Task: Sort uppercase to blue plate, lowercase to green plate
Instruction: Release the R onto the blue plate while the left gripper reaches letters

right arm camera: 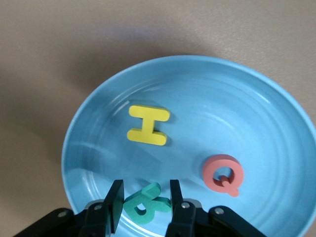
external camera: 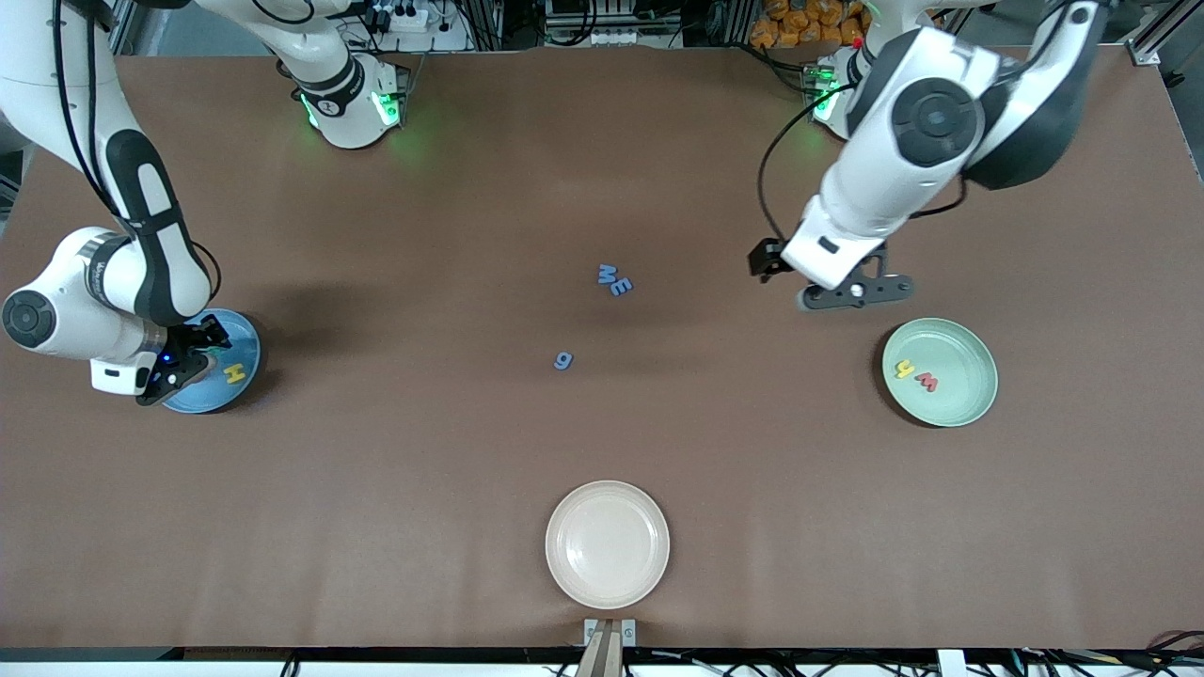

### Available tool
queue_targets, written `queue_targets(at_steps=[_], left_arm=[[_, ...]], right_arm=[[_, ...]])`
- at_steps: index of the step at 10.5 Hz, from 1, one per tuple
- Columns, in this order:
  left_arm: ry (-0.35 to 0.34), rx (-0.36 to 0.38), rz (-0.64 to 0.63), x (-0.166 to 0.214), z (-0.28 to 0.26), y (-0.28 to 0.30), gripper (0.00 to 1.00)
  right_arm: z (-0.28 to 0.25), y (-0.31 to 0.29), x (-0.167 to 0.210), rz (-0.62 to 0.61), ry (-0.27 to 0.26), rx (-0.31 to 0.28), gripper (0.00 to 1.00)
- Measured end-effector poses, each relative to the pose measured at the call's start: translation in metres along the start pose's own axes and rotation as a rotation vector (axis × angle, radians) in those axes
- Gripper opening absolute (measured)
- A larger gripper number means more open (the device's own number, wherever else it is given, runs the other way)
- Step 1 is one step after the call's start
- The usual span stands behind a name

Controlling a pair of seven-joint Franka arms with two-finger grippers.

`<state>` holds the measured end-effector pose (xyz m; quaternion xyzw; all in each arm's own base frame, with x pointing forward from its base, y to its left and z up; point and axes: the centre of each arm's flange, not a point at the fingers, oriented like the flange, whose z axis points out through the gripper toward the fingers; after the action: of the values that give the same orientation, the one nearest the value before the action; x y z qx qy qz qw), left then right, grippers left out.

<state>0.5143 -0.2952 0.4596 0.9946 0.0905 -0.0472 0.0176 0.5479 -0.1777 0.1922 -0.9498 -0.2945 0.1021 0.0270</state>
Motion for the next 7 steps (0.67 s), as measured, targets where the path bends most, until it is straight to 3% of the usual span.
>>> queue_targets(at_steps=[4,7], left_arm=[[-0.051,0.004,-0.199,-0.012,0.050,0.047,1.00],[-0.081,-0.007,-0.270,-0.011,0.066,0.071,1.00]], right_arm=[[0.002,-0.002,0.001,0.012,0.012,0.014,0.89],[-0.006,-0.008,0.012,0.045,0.044,0.045,0.89]])
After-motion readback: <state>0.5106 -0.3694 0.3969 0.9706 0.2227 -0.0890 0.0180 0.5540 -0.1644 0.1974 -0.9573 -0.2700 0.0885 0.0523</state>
